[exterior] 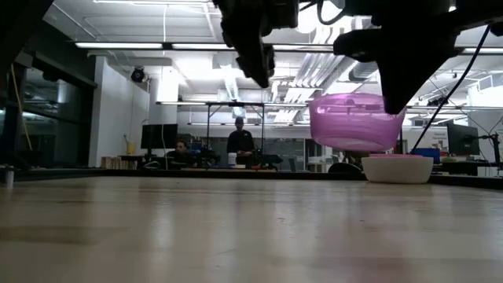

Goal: Nest bowls inside each other
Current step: Stack the purple bowl on the red bowl

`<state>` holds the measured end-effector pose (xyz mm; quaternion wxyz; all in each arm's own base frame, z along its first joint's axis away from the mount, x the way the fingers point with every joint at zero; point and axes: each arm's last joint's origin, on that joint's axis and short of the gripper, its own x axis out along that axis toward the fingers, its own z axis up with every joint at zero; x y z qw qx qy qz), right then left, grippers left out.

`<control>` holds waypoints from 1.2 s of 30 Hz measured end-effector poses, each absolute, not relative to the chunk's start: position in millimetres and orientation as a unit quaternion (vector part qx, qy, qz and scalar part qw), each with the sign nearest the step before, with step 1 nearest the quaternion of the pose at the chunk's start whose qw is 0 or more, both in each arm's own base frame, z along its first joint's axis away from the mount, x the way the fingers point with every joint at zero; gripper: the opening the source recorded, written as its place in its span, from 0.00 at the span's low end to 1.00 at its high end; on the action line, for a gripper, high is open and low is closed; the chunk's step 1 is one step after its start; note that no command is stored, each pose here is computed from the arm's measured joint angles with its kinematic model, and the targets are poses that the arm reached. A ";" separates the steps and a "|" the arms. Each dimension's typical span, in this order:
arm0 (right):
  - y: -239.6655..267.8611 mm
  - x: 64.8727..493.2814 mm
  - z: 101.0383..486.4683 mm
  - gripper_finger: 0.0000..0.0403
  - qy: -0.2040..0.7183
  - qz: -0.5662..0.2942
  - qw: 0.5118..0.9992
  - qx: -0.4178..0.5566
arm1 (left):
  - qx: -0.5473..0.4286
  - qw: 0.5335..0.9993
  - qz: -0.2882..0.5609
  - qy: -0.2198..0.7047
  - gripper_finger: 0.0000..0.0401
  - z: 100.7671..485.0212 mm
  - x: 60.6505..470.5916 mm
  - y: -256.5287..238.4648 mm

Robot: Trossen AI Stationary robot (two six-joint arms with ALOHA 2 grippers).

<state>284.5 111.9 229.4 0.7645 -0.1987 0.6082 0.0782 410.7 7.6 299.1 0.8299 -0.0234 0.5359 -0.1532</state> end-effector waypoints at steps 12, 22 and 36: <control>120.6 269.6 233.0 0.01 0.633 0.039 0.757 -0.157 | -0.021 0.792 -0.136 0.596 0.37 295.1 395.5 8.5; 119.7 245.0 244.4 0.01 0.640 -0.018 0.752 -0.156 | -0.071 0.789 -0.106 0.601 0.37 279.6 348.9 10.9; 31.9 197.5 271.3 0.01 0.578 -0.165 0.798 -0.045 | -0.121 0.862 -0.073 0.486 0.37 249.5 255.9 5.5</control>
